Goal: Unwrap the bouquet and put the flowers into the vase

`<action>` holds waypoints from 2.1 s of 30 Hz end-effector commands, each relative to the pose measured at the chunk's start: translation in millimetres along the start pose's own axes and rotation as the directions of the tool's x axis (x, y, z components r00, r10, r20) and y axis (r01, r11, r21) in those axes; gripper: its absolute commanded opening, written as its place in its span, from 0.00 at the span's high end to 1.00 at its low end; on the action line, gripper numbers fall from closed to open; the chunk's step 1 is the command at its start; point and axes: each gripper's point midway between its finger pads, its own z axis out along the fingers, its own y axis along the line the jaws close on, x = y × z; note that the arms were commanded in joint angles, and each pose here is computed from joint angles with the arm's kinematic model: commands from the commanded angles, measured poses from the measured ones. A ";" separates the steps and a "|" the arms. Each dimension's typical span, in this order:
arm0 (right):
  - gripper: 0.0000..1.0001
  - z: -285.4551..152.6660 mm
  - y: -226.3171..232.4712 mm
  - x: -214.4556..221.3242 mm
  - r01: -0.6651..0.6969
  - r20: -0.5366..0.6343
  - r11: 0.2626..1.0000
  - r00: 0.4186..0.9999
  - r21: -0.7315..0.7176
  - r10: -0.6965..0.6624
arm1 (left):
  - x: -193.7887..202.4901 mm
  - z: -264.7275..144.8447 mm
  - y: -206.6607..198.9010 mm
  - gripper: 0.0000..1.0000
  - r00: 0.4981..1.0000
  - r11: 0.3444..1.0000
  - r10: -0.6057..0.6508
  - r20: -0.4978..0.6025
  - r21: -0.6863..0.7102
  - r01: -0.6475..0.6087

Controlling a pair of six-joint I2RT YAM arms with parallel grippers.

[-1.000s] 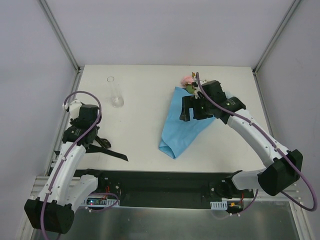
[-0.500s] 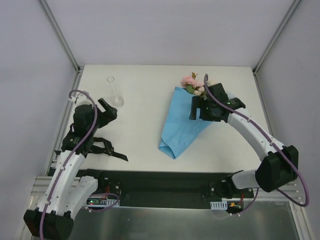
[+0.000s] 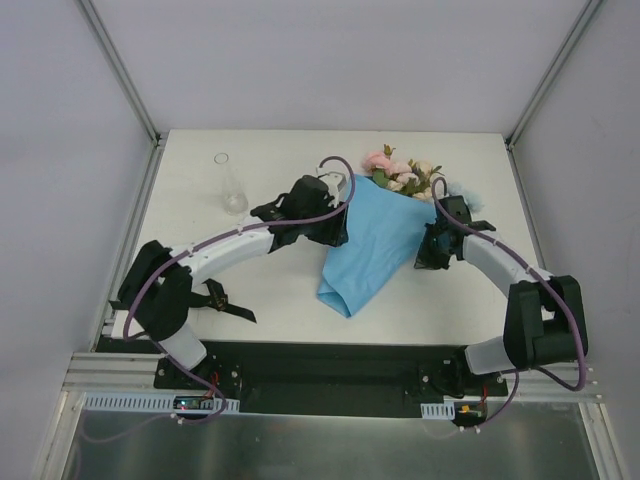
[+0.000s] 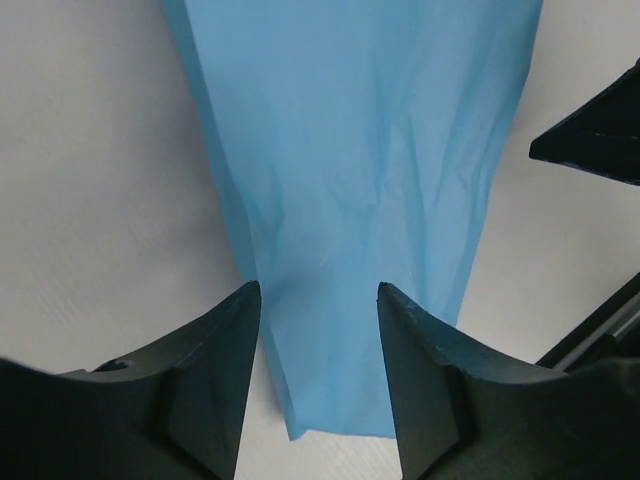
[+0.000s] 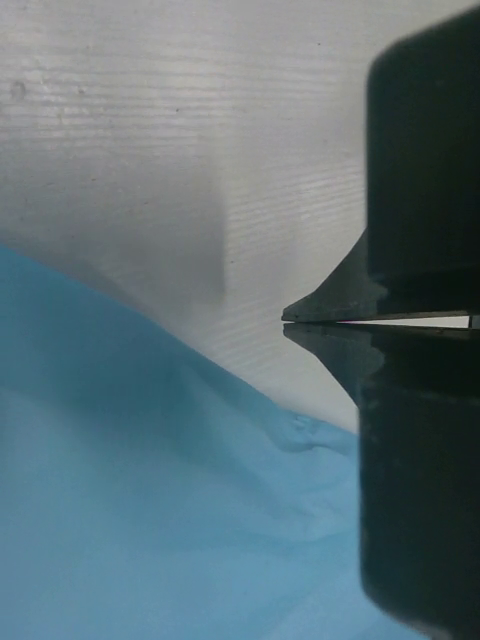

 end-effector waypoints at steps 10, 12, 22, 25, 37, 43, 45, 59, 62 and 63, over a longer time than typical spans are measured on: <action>0.99 45.8 36.1 -68.1 0.117 0.068 0.990 0.991 -0.072 -0.112 | -5.1 5.5 -10.5 0.33 0.993 0.995 0.096 -0.066 0.047 -0.093; 0.98 44.7 52.3 -82.4 0.145 0.105 0.981 0.986 -0.129 -0.132 | -8.9 2.8 -6.0 0.29 0.994 0.995 0.096 -0.050 0.023 -0.095; 0.82 -5.4 15.7 -54.9 0.144 0.126 0.990 0.982 -0.009 -0.141 | -24.1 15.8 23.0 0.20 0.984 0.985 -0.136 -0.114 0.090 0.146; 0.72 -27.3 8.8 -34.4 0.138 0.143 0.990 0.981 -0.027 -0.133 | -30.4 18.9 -17.9 0.26 0.979 0.933 -0.089 -0.182 0.328 0.146; 0.50 -198.3 -32.6 -63.7 -0.059 0.619 0.996 0.785 0.060 0.010 | 35.7 -12.9 -204.9 0.26 0.922 0.618 0.369 -0.115 0.771 -0.151; 0.40 -230.2 -18.4 -72.4 0.008 0.669 1.000 0.743 0.014 -0.016 | 61.6 -27.2 -220.8 0.11 0.882 0.561 0.469 -0.052 0.788 -0.252; 0.40 -208.9 5.8 -69.3 0.088 0.574 0.994 0.818 -0.057 -0.039 | 53.4 -33.4 -206.4 0.14 0.884 0.604 0.468 -0.011 0.734 -0.311; 0.62 -47.4 -7.2 0.0 -0.098 0.078 0.994 0.992 -0.043 0.102 | 23.8 -5.6 -91.5 0.11 0.924 0.901 0.373 -0.079 0.268 -0.341; 0.65 -38.2 -34.0 7.1 -0.228 0.082 0.973 0.970 -0.029 0.230 | 32.5 23.3 -99.3 0.14 0.881 0.883 0.451 -0.141 0.212 -0.418; 0.65 -32.6 -42.8 17.8 -0.259 0.063 0.966 0.964 -0.015 0.259 | 33.8 31.8 -100.8 0.13 0.868 0.875 0.473 -0.150 0.193 -0.444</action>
